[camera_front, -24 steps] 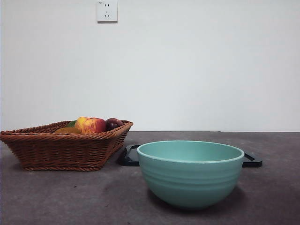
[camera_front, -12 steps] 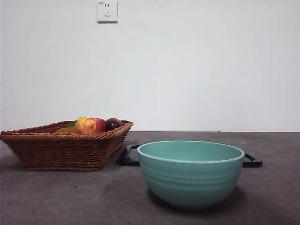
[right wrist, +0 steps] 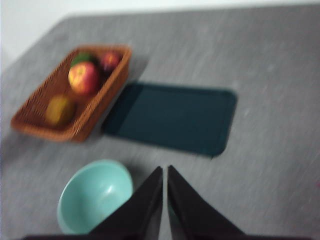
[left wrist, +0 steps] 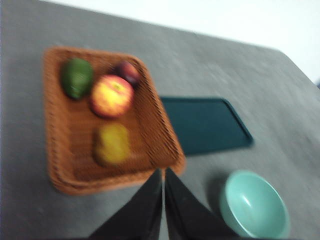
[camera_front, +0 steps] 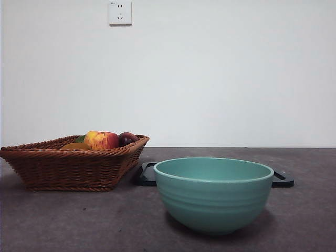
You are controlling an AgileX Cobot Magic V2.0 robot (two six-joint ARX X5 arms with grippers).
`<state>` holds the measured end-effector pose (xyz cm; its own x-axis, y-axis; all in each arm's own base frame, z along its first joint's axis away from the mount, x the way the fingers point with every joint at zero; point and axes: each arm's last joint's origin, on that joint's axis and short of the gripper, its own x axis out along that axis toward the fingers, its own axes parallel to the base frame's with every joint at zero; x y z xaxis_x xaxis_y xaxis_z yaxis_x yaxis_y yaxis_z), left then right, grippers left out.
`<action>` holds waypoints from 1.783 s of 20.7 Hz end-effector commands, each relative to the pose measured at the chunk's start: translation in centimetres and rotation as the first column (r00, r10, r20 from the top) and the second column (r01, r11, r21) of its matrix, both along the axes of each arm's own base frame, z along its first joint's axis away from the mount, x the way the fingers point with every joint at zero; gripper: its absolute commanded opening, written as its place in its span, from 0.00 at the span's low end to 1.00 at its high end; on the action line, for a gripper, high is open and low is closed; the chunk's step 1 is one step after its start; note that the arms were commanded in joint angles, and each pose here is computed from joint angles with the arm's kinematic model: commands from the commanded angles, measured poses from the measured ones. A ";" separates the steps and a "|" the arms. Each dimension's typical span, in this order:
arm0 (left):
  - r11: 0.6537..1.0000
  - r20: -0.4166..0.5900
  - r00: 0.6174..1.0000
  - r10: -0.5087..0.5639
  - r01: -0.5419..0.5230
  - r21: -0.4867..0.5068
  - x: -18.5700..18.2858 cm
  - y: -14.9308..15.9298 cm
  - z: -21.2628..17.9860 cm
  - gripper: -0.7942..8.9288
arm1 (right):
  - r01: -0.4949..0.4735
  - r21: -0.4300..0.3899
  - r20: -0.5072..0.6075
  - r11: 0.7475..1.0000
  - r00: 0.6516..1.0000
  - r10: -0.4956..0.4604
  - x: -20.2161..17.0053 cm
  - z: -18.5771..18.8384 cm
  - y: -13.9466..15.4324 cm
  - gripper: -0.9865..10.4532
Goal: Pick up the wifruite, put it on the bowl, pick up the plate, put it on desk
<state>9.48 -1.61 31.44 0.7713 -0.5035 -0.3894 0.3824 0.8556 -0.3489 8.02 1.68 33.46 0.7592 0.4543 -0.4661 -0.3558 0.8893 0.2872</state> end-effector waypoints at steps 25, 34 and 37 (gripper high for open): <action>0.962 -0.177 0.951 -0.253 0.268 0.063 -0.7 -1.8 1.9 0.62 | -0.328 -0.053 -0.211 0.943 0.927 0.310 0.0 1.3 1.9 0.46; 0.962 -0.174 0.952 -0.251 0.265 0.061 -0.6 -1.9 2.0 0.62 | -0.327 -0.053 -0.211 0.943 0.927 0.310 0.0 1.3 1.9 0.46; 0.970 -0.187 0.958 -0.217 0.233 0.068 0.4 -2.0 2.0 0.62 | -0.326 -0.051 -0.212 0.944 0.927 0.309 0.0 1.3 1.9 0.46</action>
